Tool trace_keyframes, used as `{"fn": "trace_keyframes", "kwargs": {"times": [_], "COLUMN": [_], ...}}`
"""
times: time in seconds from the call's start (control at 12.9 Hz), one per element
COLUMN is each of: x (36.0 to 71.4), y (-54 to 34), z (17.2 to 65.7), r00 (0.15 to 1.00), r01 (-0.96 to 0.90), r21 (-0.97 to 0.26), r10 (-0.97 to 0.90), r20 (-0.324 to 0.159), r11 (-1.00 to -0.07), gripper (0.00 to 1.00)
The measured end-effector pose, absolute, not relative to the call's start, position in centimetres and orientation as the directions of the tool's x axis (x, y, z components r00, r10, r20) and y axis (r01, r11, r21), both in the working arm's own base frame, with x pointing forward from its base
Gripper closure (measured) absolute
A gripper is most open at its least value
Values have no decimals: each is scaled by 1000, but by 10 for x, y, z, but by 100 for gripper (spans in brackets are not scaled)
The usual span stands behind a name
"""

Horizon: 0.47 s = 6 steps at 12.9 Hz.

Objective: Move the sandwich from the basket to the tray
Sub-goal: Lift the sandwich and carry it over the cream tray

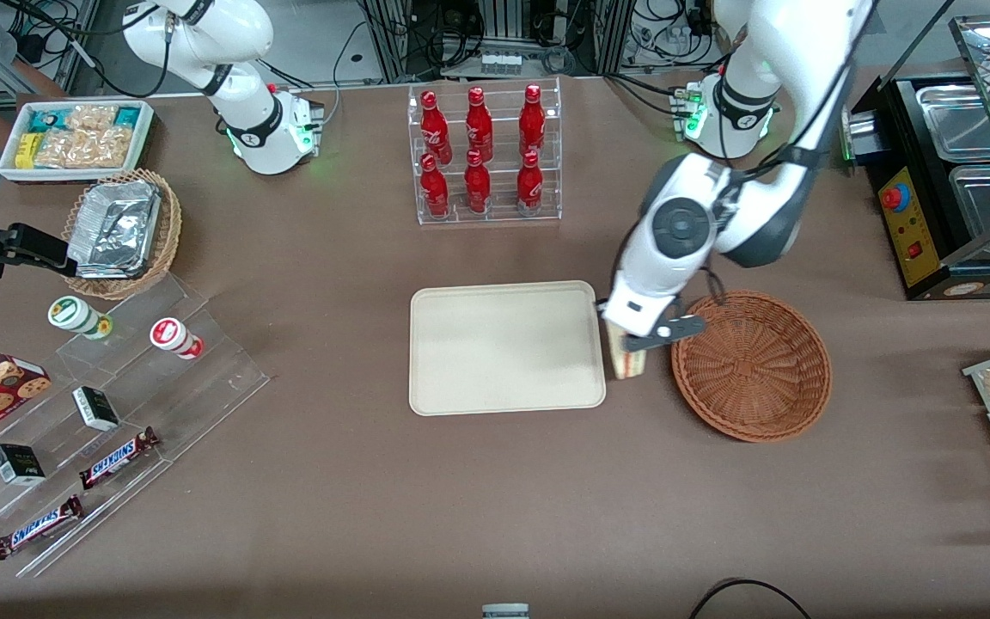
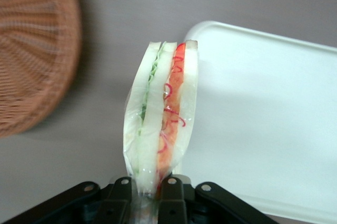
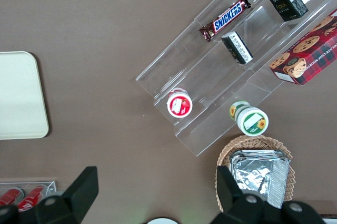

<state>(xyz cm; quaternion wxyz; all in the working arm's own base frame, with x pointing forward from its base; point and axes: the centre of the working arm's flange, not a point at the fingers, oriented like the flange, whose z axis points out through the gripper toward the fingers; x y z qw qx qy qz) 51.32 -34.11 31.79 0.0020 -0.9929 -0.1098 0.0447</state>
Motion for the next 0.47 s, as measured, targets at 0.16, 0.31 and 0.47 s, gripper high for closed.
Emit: {"fn": "trace_keyframes", "kwargs": {"times": [0.16,0.31,0.47], "x": [514,511,507], "y": [-377,-409,-435], "z": [311,309,306], "r00": [974,973,970], "r01": [208,219,230], "r21": [2,17,28], "r10": [207,217,227], "r20": [-88,-84,-83], "r11": [-978,-976,-973], "gripper": [85,85,85]}}
